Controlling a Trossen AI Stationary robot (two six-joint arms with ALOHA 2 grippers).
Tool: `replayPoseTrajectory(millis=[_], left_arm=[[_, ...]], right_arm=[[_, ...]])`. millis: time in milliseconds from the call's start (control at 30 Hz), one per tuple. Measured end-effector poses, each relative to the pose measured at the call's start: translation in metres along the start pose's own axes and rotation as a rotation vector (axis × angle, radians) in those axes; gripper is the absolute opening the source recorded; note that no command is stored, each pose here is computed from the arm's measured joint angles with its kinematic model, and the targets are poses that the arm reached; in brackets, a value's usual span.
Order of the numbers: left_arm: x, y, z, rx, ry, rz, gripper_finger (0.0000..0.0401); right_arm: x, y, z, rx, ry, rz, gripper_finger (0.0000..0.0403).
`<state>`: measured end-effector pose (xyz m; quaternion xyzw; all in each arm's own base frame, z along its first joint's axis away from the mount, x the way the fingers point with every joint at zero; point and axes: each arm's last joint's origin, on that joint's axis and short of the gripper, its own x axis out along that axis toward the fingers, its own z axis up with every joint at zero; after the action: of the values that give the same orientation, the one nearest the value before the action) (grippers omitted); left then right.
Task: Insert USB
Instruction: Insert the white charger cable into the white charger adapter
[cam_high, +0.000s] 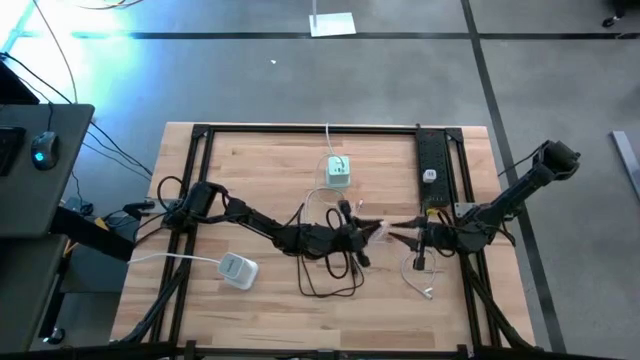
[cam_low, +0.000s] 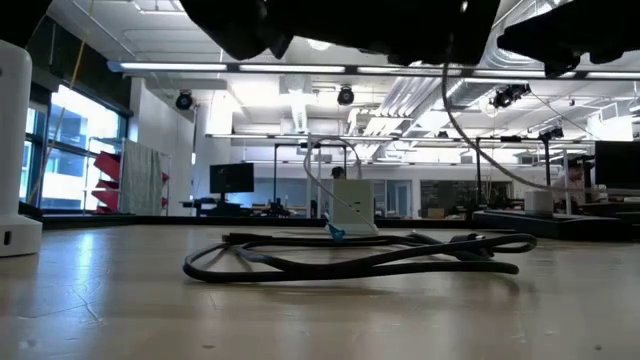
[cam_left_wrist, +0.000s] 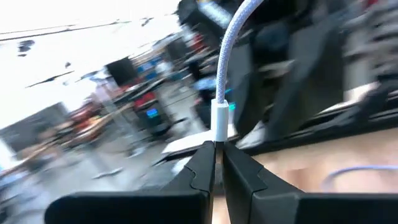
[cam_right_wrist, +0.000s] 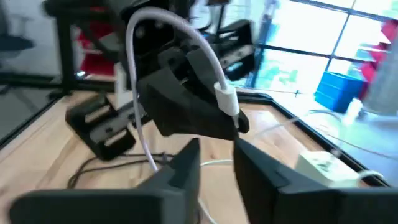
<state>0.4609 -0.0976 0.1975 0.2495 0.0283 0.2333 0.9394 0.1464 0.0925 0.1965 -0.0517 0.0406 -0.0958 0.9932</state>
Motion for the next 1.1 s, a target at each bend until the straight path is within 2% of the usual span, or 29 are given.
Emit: replayPoseTrajectory(millis=[100, 167, 300, 533, 767, 900, 1100], left_arm=[[0.000, 0.003, 0.000, 0.025, 0.046, 0.090, 0.0000], [0.000, 0.004, -0.001, 0.025, 0.058, 0.110, 0.0000], [0.003, 0.007, -0.003, -0.003, 0.069, 0.129, 0.0000], [0.007, 0.012, -0.007, 0.002, 0.097, 0.171, 0.0000], [0.008, 0.014, -0.008, 0.010, 0.113, 0.193, 0.0000], [0.007, 0.013, -0.009, 0.033, 0.129, 0.200, 0.0000], [0.006, 0.012, -0.009, 0.056, 0.144, 0.207, 0.0000]], right_arm=[[0.000, -0.001, 0.000, 0.063, 0.001, -0.020, 0.0156], [0.001, 0.000, -0.001, 0.071, 0.003, -0.063, 0.0179], [0.009, 0.001, -0.004, 0.026, -0.006, -0.139, 0.0197], [0.031, -0.001, 0.006, -0.009, -0.050, -0.242, 0.0200], [0.059, 0.005, 0.024, -0.074, 0.002, -0.319, 0.0198], [0.066, 0.006, 0.027, -0.082, 0.024, -0.404, 0.0185], [0.067, 0.006, 0.027, -0.031, 0.014, -0.412, 0.0148]])
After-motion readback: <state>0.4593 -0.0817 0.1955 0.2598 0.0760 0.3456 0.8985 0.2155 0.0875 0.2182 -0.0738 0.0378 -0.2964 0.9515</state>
